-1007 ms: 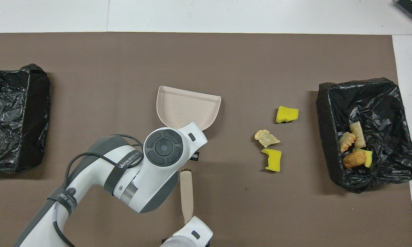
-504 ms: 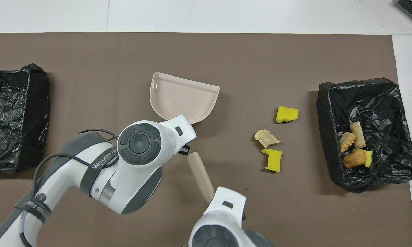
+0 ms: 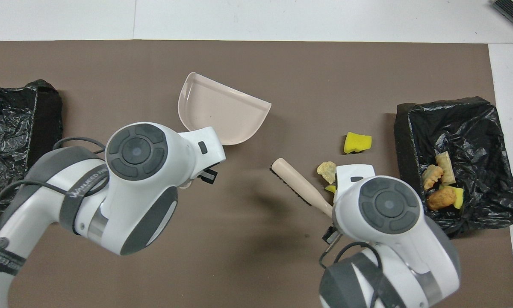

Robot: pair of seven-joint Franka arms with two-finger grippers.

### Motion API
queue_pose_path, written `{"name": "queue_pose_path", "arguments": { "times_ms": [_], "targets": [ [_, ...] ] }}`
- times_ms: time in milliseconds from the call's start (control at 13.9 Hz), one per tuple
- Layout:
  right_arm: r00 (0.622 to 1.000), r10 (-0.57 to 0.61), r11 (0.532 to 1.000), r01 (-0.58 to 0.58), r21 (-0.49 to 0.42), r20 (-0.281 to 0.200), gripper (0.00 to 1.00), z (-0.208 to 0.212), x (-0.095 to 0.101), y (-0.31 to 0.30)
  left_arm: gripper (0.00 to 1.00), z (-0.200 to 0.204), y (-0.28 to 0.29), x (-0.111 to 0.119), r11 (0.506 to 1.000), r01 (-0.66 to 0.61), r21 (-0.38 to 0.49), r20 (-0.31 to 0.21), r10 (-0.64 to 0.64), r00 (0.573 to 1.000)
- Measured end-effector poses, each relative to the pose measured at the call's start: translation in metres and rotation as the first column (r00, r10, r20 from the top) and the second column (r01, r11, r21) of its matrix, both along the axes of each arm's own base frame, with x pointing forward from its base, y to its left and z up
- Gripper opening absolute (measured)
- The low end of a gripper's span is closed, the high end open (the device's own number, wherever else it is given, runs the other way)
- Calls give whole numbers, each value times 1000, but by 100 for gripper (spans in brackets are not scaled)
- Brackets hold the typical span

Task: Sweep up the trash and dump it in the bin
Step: 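Lift the brush with the right gripper while the left gripper lowers the dustpan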

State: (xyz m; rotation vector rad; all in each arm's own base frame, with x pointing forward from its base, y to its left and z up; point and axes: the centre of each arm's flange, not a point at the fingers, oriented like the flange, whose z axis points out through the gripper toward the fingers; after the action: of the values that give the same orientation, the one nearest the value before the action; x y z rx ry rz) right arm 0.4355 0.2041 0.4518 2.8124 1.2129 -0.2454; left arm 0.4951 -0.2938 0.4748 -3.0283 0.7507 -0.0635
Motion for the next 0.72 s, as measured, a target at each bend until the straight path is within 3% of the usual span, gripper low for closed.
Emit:
{"name": "queue_pose_path", "arguments": {
  "times_ms": [144, 432, 576, 720],
  "targets": [
    [998, 64, 998, -64, 19, 2, 26, 7, 22, -39, 33, 8, 17, -5, 998, 62, 31, -54, -60, 997],
    [971, 238, 970, -238, 52, 6, 26, 27, 86, -113, 33, -2, 9, -28, 984, 165, 71, -154, -153, 976],
    [956, 294, 956, -294, 17, -3, 26, 27, 102, -120, 33, -17, -11, -45, 972, 218, 82, -182, -201, 963],
    [957, 290, 957, -290, 13, -6, 26, 25, 104, -116, 33, -27, -31, -64, 959, 269, 90, -201, -247, 948]
  ]
}}
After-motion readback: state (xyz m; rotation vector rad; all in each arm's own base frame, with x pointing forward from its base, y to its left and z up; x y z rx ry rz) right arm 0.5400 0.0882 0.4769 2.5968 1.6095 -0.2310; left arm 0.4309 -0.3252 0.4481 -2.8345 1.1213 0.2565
